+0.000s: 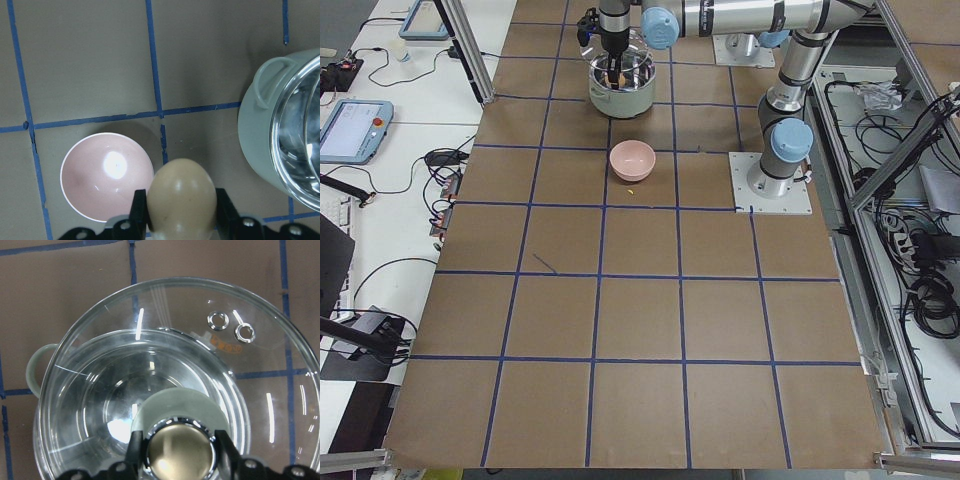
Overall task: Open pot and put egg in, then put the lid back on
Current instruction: 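Move the lid aside with the right gripper while the left carries the egg over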
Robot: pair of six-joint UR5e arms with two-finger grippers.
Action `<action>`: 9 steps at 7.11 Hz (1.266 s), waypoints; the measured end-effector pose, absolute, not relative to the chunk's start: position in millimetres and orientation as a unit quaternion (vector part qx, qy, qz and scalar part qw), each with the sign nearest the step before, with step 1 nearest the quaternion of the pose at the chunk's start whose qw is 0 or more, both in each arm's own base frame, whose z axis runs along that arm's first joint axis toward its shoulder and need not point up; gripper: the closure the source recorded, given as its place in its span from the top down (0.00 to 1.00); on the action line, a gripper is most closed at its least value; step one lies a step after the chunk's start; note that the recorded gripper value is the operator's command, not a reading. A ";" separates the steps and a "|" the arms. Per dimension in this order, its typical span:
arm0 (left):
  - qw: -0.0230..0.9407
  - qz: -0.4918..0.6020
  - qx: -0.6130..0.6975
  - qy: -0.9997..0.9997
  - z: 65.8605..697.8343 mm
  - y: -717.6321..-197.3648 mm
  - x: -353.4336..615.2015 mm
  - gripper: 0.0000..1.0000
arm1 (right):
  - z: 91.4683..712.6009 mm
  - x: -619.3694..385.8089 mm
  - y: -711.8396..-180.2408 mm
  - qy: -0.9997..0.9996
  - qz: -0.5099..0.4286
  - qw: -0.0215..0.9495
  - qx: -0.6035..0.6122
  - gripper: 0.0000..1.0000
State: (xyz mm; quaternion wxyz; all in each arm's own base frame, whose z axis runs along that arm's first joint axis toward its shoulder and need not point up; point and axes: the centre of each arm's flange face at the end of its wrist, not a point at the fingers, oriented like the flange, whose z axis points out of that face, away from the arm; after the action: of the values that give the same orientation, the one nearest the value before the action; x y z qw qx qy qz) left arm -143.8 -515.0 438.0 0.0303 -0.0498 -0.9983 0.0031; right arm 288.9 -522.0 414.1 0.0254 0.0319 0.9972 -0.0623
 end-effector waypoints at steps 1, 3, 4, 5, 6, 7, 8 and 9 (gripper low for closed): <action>0.040 0.001 -0.063 -0.997 432.6 -513.7 -161.7 0.07 | 426.3 250.4 -532.9 0.997 -0.053 0.038 0.032 0.21; 0.055 0.012 -0.082 -0.995 420.7 -511.1 -212.6 0.07 | 440.2 197.5 -540.1 0.998 -0.041 0.049 0.027 0.22; 0.055 0.013 -0.090 -0.994 400.0 -514.0 -247.9 0.07 | 448.7 188.7 -538.1 0.997 -0.045 0.049 0.026 0.22; 0.044 0.016 -0.098 -0.994 376.0 -515.5 -282.3 0.07 | 464.8 182.5 -528.7 0.997 -0.052 0.046 0.027 0.23; 0.030 0.021 -0.098 -0.995 357.9 -515.4 -305.2 0.07 | 478.4 175.4 -517.3 0.997 -0.054 0.041 0.029 0.23; 0.022 0.024 -0.096 -0.995 348.9 -512.5 -319.9 0.07 | 482.5 170.2 -511.5 0.998 -0.051 0.036 0.025 0.24; 0.019 0.028 -0.098 -0.995 343.4 -510.8 -329.5 0.07 | 483.0 166.1 -510.1 0.998 -0.049 0.032 0.020 0.24; 0.017 0.034 -0.100 -0.994 334.2 -512.9 -337.3 0.07 | 483.7 158.9 -510.6 0.998 -0.048 0.027 0.018 0.24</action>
State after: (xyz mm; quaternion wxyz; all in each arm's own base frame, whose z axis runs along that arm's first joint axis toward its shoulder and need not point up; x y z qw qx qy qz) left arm -337.3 -512.9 334.2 0.0166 -0.1005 -0.9942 0.0336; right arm 158.9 -510.6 483.7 0.0274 0.0181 0.9983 -0.0479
